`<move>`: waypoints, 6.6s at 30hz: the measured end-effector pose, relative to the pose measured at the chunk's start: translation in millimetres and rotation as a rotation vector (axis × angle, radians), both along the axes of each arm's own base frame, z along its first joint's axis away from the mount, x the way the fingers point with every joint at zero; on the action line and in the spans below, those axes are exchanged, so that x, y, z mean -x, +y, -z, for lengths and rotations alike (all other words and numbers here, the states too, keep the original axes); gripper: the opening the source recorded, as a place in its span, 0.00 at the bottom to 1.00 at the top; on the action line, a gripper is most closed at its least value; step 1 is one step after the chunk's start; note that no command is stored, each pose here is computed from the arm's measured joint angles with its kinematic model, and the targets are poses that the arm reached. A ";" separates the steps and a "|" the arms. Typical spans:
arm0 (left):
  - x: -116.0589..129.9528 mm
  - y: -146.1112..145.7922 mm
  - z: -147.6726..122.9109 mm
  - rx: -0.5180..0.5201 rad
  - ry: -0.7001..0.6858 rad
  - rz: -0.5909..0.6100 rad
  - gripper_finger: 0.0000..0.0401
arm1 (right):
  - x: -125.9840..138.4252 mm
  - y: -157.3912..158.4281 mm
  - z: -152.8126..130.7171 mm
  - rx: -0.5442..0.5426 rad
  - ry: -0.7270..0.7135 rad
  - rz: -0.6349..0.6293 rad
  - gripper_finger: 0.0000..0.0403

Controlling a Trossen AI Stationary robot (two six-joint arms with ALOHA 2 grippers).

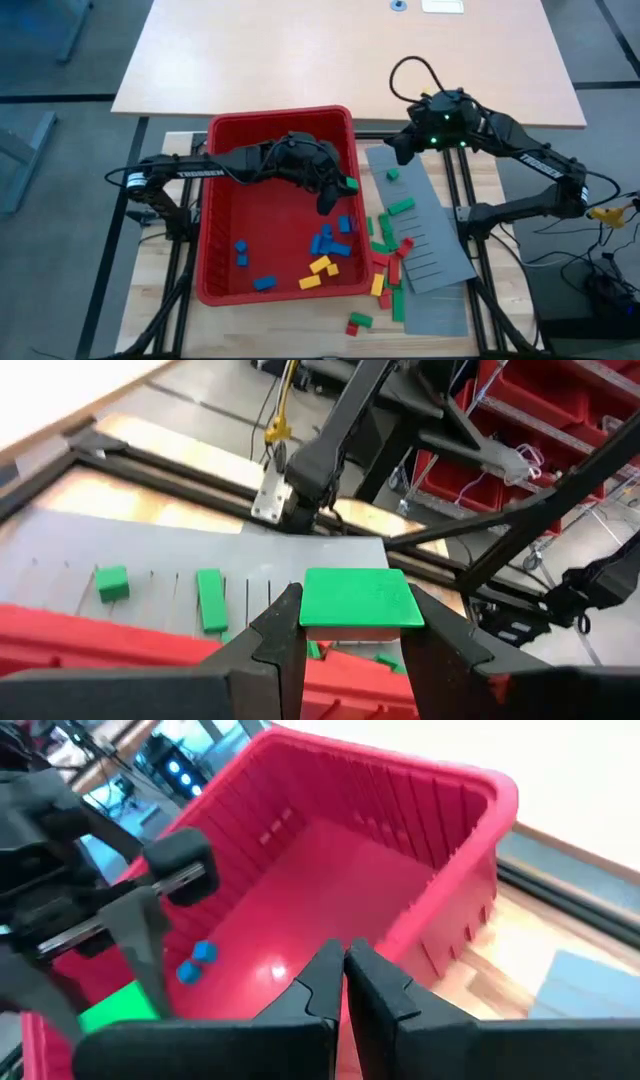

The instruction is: Sort blocks

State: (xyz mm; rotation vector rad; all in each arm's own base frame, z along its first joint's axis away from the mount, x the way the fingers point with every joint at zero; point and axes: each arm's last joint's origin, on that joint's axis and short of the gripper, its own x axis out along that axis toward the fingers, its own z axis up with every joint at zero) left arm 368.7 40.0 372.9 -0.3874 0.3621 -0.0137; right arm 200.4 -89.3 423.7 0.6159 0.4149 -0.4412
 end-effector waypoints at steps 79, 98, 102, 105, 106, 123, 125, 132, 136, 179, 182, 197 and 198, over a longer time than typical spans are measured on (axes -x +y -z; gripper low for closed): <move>-53.6 -11.2 71.5 0.059 0.122 0.086 0.28 | -24.9 -19.9 13.4 -0.110 -0.030 -0.141 0.00; -57.1 -12.7 79.8 0.071 0.143 0.128 0.85 | -25.4 -20.2 13.9 -0.098 -0.025 -0.148 0.00; -51.3 -12.7 71.8 0.059 0.139 0.129 0.87 | -25.4 -20.2 13.9 -0.088 -0.023 -0.154 0.00; -44.2 -12.3 55.2 0.042 0.100 0.131 0.84 | -25.5 -20.2 14.0 -0.083 -0.021 -0.158 0.00; -40.3 -12.1 47.3 0.038 0.078 0.131 0.83 | -25.4 -20.2 13.9 -0.080 -0.021 -0.158 0.00; 50.6 2.9 29.4 -0.101 0.569 0.102 0.78 | -25.4 -20.7 14.1 -0.042 -0.010 -0.163 0.00; 61.2 2.3 32.3 -0.092 0.661 0.103 0.78 | -25.4 -20.7 14.1 -0.037 -0.008 -0.166 0.00; 89.2 -0.7 58.6 -0.074 0.889 0.078 0.78 | -25.4 -20.7 14.1 -0.031 -0.007 -0.168 0.00; 108.1 -3.7 76.6 -0.028 0.937 0.048 0.78 | -25.5 -20.8 14.2 -0.028 -0.006 -0.170 0.00; 175.0 -45.4 207.5 0.256 1.429 0.171 0.78 | -25.5 -21.0 14.2 -0.026 -0.007 -0.168 0.00; 170.2 -45.3 215.2 0.267 1.447 0.157 0.78 | -25.6 -21.0 14.3 -0.027 -0.006 -0.168 0.00; 162.9 -45.1 245.0 0.328 1.608 0.050 0.78 | -25.6 -21.1 14.4 -0.027 -0.006 -0.168 0.00; 162.8 -45.1 245.2 0.328 1.609 0.050 0.78 | -25.6 -21.1 14.4 -0.027 -0.006 -0.168 0.00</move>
